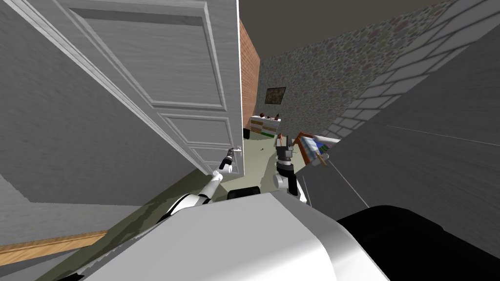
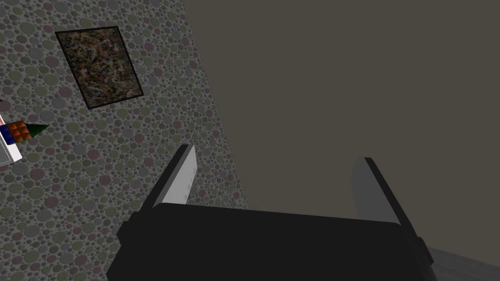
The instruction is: Push the door open
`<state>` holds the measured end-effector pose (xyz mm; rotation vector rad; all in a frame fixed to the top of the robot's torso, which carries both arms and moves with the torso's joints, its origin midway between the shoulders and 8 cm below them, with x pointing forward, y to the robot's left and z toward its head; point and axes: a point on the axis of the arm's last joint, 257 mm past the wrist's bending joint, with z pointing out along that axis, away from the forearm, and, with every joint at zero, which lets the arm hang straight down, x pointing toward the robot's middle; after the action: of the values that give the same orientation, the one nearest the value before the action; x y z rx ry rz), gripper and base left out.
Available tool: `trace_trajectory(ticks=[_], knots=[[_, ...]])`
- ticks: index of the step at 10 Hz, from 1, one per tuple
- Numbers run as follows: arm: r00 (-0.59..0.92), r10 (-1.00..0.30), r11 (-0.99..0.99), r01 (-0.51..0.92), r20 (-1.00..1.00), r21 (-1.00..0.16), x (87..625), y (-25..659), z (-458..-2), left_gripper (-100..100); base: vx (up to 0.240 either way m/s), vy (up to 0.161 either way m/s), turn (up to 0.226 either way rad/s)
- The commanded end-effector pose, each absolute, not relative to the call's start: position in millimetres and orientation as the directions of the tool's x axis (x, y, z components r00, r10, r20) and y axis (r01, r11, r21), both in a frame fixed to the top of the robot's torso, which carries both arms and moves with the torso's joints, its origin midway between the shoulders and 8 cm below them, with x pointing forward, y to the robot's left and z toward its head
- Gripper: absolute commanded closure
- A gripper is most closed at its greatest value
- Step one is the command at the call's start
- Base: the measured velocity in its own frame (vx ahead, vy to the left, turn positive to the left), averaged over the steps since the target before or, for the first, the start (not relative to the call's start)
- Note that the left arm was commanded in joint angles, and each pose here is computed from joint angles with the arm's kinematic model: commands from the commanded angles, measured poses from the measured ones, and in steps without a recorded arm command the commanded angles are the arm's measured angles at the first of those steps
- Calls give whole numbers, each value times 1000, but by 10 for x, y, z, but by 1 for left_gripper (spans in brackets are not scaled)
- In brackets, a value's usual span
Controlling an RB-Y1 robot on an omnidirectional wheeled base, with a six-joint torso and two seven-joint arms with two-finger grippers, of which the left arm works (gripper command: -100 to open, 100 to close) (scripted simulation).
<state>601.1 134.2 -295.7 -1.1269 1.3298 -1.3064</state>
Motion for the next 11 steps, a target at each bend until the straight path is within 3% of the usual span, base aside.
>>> trace_trajectory(ticks=[1,11], knots=[[-139,-990,4,1,-4,-1000,6030,1348,-2926,100,117,-154,83],[-23,-999,23,2,-23,-1000,6106,2073,-2923,100,153,-91,52]])
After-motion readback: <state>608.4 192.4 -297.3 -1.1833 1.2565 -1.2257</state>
